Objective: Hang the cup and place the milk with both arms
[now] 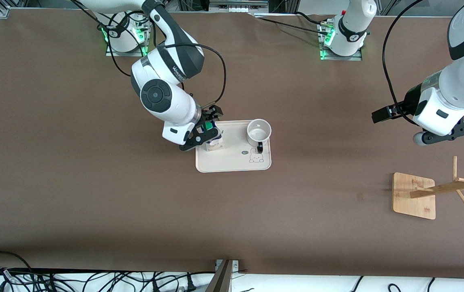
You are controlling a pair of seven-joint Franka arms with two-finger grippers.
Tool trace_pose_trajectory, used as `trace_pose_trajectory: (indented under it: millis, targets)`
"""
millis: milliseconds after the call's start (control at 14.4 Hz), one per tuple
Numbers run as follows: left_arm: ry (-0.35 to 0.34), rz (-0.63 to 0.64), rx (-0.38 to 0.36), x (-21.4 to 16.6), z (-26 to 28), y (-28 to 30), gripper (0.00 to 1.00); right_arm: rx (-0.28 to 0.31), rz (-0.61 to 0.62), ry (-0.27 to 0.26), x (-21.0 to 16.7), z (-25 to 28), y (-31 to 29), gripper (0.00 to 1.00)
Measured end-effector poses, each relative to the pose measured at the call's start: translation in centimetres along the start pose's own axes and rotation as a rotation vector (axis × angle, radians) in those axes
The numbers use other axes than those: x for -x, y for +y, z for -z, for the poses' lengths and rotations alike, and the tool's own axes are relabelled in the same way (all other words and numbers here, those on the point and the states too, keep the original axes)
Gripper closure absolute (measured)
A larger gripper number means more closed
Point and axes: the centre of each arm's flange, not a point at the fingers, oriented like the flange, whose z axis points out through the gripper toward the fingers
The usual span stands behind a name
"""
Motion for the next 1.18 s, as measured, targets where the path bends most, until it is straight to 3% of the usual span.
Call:
trace_pose_trajectory:
  millis: [415, 969, 1108, 1177]
  targets:
    - [-0.048, -0.026, -0.024, 1.1, -0.6, 1.2, 0.00, 0.007, -0.013, -0.040, -0.5, -2.8, 1.1, 0.00]
    - [-0.069, -0.050, -0.009, 1.8, -0.9, 2.5, 0.00, 0.008, 0.016, -0.052, -0.5, -3.6, 0.9, 0.00]
    - [-0.073, -0.063, -0.010, 2.2, -1.0, 3.3, 0.00, 0.008, 0.038, -0.048, -0.8, -4.3, 1.0, 0.04]
    - [-0.074, -0.066, -0.012, 2.3, -1.1, 3.6, 0.00, 0.007, 0.041, -0.040, -0.9, -4.5, 1.0, 0.12]
